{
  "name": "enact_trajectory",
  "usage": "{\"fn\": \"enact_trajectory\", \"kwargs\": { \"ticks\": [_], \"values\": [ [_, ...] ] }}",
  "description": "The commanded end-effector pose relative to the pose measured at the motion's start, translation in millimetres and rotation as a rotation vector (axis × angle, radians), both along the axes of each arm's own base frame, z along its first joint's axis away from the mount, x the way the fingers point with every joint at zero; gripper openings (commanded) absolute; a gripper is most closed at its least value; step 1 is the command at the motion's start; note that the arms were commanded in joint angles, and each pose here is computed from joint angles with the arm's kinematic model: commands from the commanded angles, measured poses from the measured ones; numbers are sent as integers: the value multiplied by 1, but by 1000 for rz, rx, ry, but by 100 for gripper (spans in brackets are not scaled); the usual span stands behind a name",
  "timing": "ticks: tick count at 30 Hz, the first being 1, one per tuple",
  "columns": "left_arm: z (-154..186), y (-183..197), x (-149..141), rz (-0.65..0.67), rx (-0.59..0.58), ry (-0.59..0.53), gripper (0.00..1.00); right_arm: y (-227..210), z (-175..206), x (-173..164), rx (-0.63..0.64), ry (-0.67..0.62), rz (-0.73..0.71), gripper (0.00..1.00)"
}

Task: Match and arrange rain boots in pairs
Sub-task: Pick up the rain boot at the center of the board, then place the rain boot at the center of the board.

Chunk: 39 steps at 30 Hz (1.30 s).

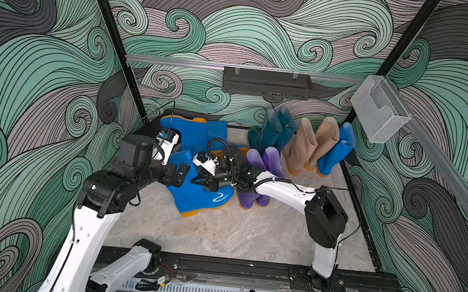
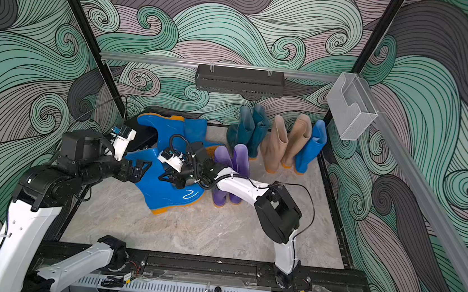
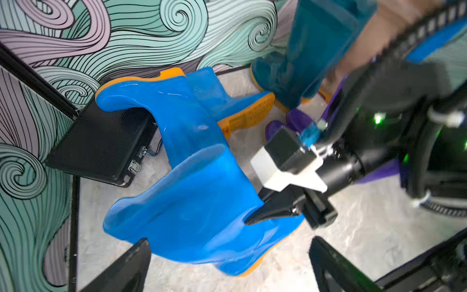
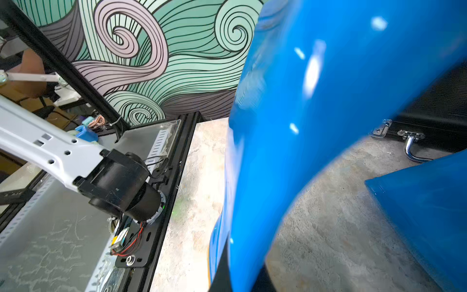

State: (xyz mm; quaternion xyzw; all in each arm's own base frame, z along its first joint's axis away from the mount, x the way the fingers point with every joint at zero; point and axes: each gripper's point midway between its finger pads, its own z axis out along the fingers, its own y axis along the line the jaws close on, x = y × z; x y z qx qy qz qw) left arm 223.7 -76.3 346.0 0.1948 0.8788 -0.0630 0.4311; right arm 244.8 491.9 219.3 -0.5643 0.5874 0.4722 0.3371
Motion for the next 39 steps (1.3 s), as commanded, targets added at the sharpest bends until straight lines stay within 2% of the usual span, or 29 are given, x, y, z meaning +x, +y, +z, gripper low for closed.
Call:
{"fn": "enact_trajectory", "kwargs": {
  "ticks": [1,4,9,18,23,28,34,39],
  "values": [
    [-5,3,-27,-176,168,-34,98,0,37,-11,96,-122,130,0],
    [-15,10,-35,-255,296,-33,98,0,37,-14,91,-139,161,0],
    [-28,27,-30,-270,460,21,96,-3,35,-21,77,-180,199,0],
    [-20,31,-24,-223,456,7,99,-10,32,-25,78,-301,224,0],
    [-23,31,-25,-215,445,15,99,-14,32,-31,115,-417,236,0],
    [-32,15,-36,-291,370,43,99,-19,32,-33,136,-513,232,0],
    [-46,-3,-43,-374,292,86,99,-21,36,-35,143,-550,244,0],
    [-54,3,-32,-339,321,92,99,-23,33,-43,139,-590,262,0]
  ]
}}
